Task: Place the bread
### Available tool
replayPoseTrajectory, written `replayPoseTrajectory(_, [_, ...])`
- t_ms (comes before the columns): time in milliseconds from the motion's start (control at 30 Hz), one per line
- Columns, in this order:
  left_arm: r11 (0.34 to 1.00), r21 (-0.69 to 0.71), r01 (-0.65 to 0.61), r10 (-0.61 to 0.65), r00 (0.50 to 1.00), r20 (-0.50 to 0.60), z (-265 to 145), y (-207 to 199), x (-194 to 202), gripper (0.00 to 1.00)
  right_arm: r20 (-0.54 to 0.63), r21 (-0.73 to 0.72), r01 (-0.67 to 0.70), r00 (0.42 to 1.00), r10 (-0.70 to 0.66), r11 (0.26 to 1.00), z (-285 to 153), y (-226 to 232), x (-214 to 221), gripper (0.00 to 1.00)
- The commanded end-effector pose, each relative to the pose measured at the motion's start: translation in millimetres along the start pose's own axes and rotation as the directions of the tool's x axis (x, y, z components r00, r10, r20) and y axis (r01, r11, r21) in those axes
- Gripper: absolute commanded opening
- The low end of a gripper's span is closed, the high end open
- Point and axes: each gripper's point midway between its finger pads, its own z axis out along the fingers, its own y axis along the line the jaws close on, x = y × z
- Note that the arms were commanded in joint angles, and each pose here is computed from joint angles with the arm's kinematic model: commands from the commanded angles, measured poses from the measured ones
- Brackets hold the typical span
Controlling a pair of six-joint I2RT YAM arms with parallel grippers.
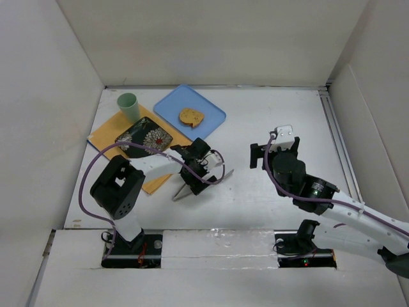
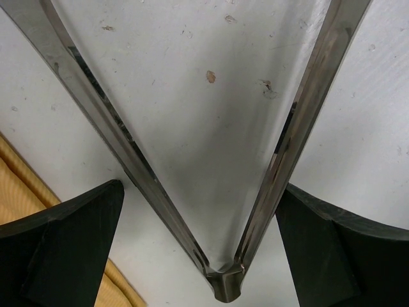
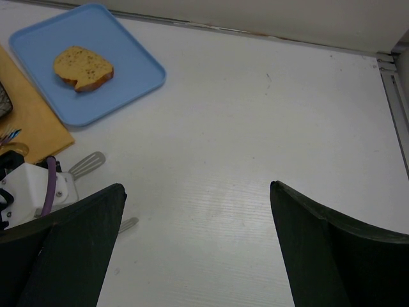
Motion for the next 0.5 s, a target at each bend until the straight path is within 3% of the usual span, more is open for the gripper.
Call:
replayPoseTrajectory(0, [1.000, -0.009, -0.011, 0.011, 1.000, 0.005, -1.8, -1.0, 2.3, 0.99, 0.033, 0.027, -0.036, 0.999, 0.035, 0.999, -2.6, -8.6, -13.6, 1.00])
replayPoseTrajectory(200, [1.000, -0.003, -0.017, 0.017, 0.999, -0.035, 2.0, -3.2, 5.4, 0.98, 0.030, 0.026, -0.033, 0.999, 0.032, 0.999, -1.6, -7.4, -12.6, 1.00])
replayPoseTrajectory(467, [1.000, -0.024, -0.010, 0.009, 0.999, -0.051, 1.3, 0.1, 8.6, 0.71, 0.030, 0.023, -0.032, 0.999, 0.032, 0.999, -1.1, -6.3, -12.4, 1.00])
